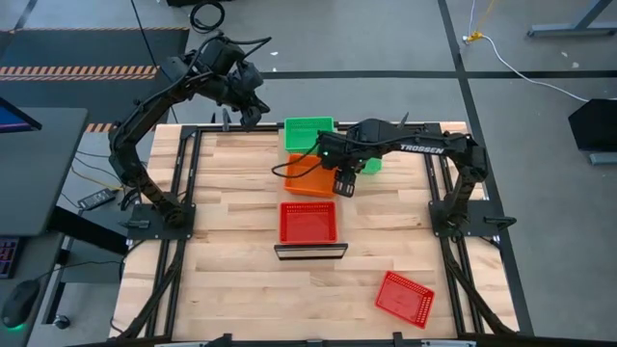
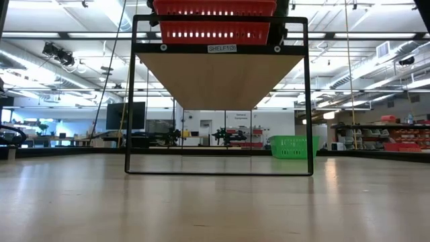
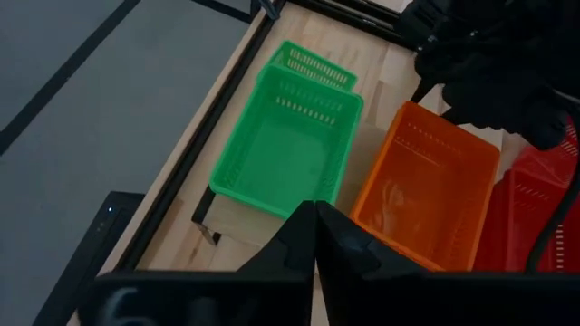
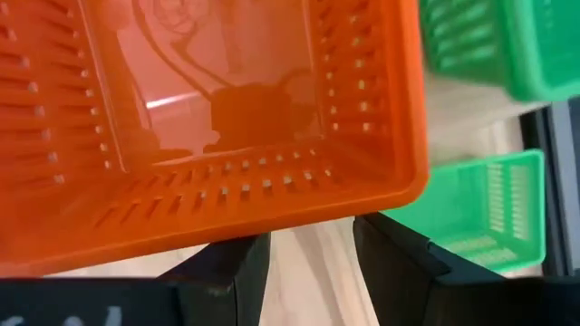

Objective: Stack baskets on shelf by color
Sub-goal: Stack the orange bin on top of the orange bin on the shelf

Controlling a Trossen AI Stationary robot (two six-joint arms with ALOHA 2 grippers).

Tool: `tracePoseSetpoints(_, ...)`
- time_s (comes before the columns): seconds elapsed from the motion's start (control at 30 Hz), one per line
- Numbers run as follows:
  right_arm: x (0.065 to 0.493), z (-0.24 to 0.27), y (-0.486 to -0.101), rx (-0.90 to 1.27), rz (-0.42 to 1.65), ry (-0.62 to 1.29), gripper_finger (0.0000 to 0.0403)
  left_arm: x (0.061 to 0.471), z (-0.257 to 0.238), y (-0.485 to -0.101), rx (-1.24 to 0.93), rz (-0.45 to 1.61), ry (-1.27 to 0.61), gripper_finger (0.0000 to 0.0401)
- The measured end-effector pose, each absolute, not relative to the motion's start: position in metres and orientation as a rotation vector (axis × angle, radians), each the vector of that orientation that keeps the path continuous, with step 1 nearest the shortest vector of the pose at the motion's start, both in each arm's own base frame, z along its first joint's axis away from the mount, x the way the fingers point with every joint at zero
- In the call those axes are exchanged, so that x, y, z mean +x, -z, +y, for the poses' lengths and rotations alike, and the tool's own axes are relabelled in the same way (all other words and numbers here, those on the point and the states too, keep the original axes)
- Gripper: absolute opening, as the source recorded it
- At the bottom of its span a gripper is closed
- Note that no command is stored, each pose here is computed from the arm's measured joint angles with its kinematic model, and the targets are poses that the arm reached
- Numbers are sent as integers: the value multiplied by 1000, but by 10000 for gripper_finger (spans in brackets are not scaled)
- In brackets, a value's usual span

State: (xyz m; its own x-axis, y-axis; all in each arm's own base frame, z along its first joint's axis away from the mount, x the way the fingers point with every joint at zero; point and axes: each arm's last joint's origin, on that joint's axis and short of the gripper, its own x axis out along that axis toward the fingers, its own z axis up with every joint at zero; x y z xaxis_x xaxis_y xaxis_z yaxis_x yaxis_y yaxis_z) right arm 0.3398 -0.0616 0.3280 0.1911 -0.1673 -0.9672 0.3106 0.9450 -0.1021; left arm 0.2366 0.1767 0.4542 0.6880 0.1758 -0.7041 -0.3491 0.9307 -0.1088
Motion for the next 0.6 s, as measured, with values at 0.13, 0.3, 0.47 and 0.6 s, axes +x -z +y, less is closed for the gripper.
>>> tracePoseSetpoints(0.13, 343, -65, -329, 99, 1305, 327, 165, 237, 176, -454, -245, 756, -289, 19)
tracePoseSetpoints(0.3, 345, -69, -330, 41, 1288, 288, 164, 237, 176, -454, -244, 756, -287, 12)
tracePoseSetpoints(0.47, 345, -73, -330, -55, 1288, 275, 164, 238, 175, -454, -242, 756, -280, 10)
tracePoseSetpoints(0.6, 343, -77, -330, -86, 1303, 273, 164, 240, 172, -454, -244, 756, -273, 19)
